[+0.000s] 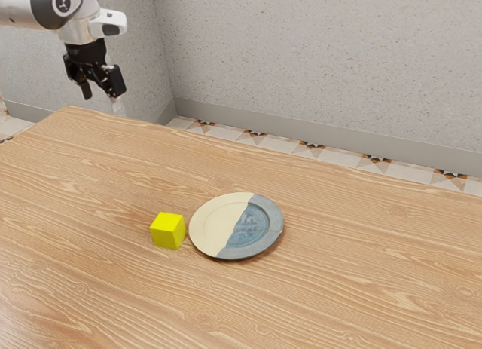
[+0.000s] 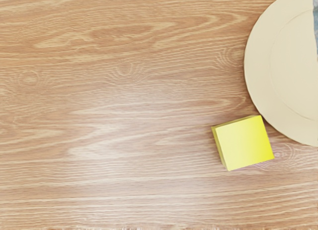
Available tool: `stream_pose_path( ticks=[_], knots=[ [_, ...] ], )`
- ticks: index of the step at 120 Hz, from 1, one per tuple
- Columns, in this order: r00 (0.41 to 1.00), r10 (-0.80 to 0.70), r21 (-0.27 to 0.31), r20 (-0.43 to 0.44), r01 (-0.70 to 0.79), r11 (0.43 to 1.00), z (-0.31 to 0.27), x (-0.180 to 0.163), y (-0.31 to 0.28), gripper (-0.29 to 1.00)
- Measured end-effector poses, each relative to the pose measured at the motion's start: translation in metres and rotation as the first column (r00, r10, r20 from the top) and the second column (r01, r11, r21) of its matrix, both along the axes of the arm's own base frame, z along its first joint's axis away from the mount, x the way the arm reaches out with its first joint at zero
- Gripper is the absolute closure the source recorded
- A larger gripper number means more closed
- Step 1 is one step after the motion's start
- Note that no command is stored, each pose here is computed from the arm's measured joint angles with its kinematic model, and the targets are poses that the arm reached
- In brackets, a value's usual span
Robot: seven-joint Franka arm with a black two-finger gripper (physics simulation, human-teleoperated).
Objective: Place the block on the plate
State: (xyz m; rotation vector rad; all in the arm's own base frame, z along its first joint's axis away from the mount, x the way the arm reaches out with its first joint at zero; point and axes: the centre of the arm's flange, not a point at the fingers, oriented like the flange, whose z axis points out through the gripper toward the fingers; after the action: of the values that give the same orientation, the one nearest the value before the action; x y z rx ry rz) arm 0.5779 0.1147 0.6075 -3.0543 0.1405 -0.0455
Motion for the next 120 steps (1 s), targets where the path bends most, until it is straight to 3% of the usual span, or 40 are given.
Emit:
stream_pose_path(
  ticks=[23,61,120],
  knots=[
    [1.0,-0.021,-0.009,-0.01,0.021,1.0,-0.012,0.005,-0.017,0.0],
    [0.994,-0.019,-0.056,-0.11,0.013,0.998,-0.138,0.009,-0.054,0.0],
    [0.983,0.145,-0.069,-0.113,-0.153,0.986,-0.251,0.002,-0.088,0.0]
  ],
)
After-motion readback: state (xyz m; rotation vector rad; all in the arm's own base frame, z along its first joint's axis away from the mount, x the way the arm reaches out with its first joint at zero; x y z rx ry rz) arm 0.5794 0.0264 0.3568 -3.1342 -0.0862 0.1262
